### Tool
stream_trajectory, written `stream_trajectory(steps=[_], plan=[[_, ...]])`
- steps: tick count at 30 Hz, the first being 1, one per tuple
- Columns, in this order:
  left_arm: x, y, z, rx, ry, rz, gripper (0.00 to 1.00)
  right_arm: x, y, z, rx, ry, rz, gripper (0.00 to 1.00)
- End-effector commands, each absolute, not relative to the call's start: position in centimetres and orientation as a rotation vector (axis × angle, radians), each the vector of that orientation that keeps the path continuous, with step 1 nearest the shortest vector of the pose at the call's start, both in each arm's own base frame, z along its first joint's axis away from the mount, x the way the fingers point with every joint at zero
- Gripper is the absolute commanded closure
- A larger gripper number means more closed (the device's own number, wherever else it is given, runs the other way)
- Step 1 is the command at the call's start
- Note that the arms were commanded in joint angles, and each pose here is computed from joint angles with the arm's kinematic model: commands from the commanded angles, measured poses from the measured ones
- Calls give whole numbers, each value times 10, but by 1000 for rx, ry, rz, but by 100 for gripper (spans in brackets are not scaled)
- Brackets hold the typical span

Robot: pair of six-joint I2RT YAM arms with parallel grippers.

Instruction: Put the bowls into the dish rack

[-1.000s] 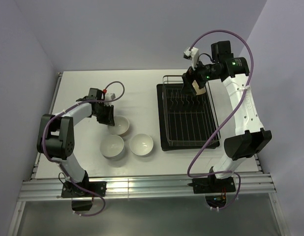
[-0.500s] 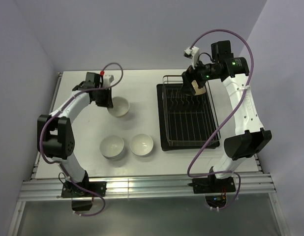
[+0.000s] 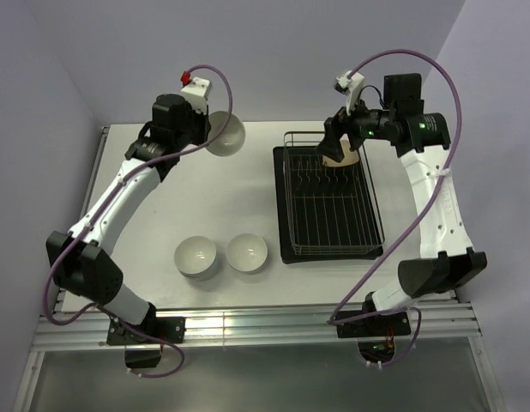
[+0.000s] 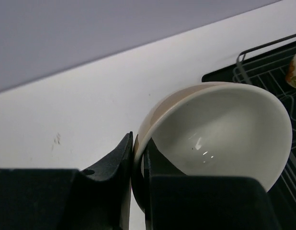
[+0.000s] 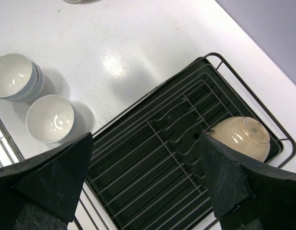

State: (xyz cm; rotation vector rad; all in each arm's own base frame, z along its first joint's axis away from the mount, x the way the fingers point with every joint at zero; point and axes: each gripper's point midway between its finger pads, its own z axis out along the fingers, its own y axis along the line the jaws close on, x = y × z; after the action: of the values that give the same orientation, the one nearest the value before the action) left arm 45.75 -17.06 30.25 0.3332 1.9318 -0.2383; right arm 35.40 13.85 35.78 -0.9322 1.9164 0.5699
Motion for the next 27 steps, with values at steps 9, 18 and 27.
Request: stream_trajectory(steps=[9,18,27], plan=[[377,-222,425,653,1198,-235,100,310,147,400,-1052,1640,579,0],[283,-262,425,872,685,-13,100,276,175,385,-1178,1666,772,0],[241,-292,415,879,414,97,100,241,192,348,-1280,1650,744,0]])
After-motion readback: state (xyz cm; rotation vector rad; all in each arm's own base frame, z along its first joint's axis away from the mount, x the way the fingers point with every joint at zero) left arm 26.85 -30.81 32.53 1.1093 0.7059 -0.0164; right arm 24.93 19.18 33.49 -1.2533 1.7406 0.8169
